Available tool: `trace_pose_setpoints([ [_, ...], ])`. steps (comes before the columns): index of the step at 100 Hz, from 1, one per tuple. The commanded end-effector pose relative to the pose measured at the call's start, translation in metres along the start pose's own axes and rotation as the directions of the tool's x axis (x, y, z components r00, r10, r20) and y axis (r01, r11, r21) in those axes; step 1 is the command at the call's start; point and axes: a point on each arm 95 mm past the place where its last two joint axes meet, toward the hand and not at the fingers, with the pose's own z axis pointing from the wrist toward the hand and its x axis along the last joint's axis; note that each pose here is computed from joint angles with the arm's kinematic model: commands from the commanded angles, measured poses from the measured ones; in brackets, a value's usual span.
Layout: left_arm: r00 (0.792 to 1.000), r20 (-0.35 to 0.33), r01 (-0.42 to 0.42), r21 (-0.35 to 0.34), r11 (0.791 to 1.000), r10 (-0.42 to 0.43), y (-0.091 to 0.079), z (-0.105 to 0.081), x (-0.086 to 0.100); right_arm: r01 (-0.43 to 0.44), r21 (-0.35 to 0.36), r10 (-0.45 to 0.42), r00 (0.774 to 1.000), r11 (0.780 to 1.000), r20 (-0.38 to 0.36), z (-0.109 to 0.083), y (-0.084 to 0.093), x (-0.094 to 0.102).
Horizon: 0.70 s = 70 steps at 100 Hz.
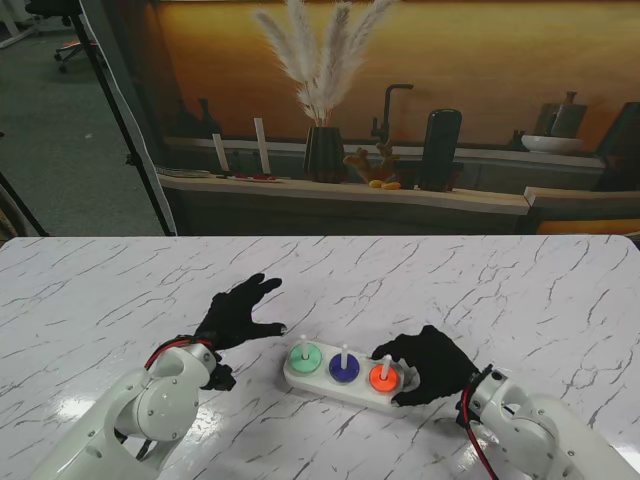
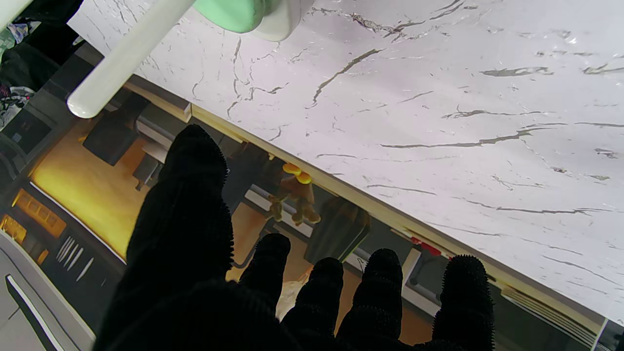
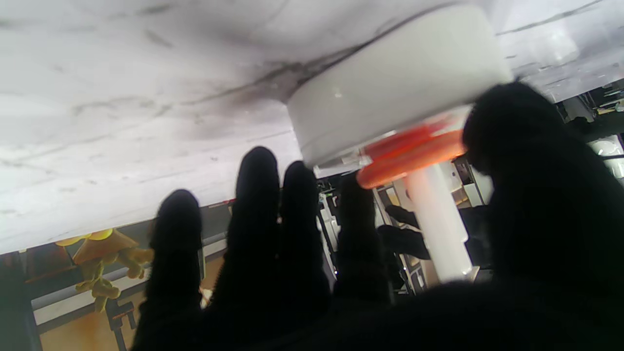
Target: Move the three rings of the Hanoi Tower from the left rod to the right rod
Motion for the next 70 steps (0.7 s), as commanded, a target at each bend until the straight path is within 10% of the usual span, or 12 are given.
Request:
trace_pose_setpoints([
  [1,1.000,-0.013,0.015,-0.016,1.000,-0.015,0.0051,-0.0011,0.0018,-0.013,0.016,0.013,1.000,1.000,-0.004,-0.0008,-0.0075,0.0045],
  [70,1.000,-0.011,0.024,-0.026,0.999,-0.024,0.0053,-0.0018,0.0005,-0.061,0.001,0.061,0.998,0.998,0.008,0.0016,-0.0089,0.0054],
])
